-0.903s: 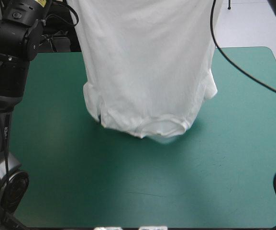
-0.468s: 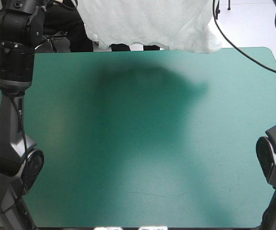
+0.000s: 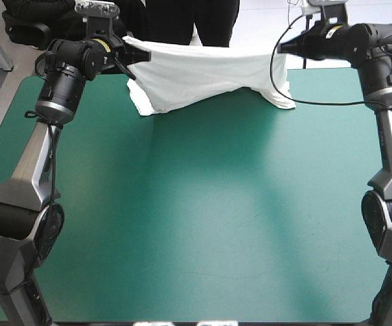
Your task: Fold the cloth
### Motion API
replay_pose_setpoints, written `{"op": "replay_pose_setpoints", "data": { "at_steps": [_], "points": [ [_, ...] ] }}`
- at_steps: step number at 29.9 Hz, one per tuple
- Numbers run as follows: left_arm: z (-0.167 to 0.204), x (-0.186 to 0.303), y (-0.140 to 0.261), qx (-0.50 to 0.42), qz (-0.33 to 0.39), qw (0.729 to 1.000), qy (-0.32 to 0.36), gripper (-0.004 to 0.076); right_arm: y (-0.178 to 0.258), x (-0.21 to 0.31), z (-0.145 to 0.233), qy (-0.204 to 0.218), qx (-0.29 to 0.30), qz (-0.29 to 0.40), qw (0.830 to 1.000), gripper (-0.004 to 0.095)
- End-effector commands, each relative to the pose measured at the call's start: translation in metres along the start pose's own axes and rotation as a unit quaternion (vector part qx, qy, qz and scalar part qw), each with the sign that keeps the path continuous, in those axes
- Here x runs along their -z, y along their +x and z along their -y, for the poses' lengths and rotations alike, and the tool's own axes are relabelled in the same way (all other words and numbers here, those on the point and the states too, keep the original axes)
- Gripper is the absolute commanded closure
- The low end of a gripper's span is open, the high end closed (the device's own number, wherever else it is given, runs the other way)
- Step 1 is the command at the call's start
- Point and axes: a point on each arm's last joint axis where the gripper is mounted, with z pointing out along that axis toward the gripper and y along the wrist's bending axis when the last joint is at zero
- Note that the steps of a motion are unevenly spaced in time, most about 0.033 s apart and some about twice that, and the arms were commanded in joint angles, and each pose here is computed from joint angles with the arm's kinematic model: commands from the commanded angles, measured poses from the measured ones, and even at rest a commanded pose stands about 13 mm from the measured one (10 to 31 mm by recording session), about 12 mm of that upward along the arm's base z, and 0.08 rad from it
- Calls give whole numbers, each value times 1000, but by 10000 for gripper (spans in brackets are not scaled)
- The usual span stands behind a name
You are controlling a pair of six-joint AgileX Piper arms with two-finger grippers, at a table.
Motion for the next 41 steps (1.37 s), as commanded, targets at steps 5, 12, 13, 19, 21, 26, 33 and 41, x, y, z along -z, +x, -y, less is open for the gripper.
{"op": "replay_pose_setpoints", "data": {
  "at_steps": [5, 12, 13, 19, 21, 26, 33, 41],
  "points": [
    [4, 36, 27, -4, -88, 995, 45, 741, 35, 24, -4, -25, 20, -103, 994, 925],
    [8, 40, 88, 2, -219, 973, 68, 741, 93, 29, -9, -46, 20, -228, 972, 925],
    [9, 44, 94, 5, -227, 971, 71, 741, 106, 31, -10, -51, 19, -254, 966, 925],
    [10, 61, 146, -2, -291, 953, 88, 741, 144, 54, -17, -63, 8, -298, 952, 925],
    [10, 70, 161, 1, -303, 949, 89, 741, 156, 64, -20, -64, 5, -307, 950, 925],
    [13, 92, 194, 18, -323, 940, 106, 741, 180, 86, -27, -69, 5, -320, 945, 925],
    [21, 121, 233, 19, -353, 927, 124, 741, 211, 104, -49, -98, 22, -366, 925, 924],
    [22, 144, 264, 30, -375, 917, 136, 741, 247, 113, -54, -102, 10, -411, 906, 925]
  ]
}}
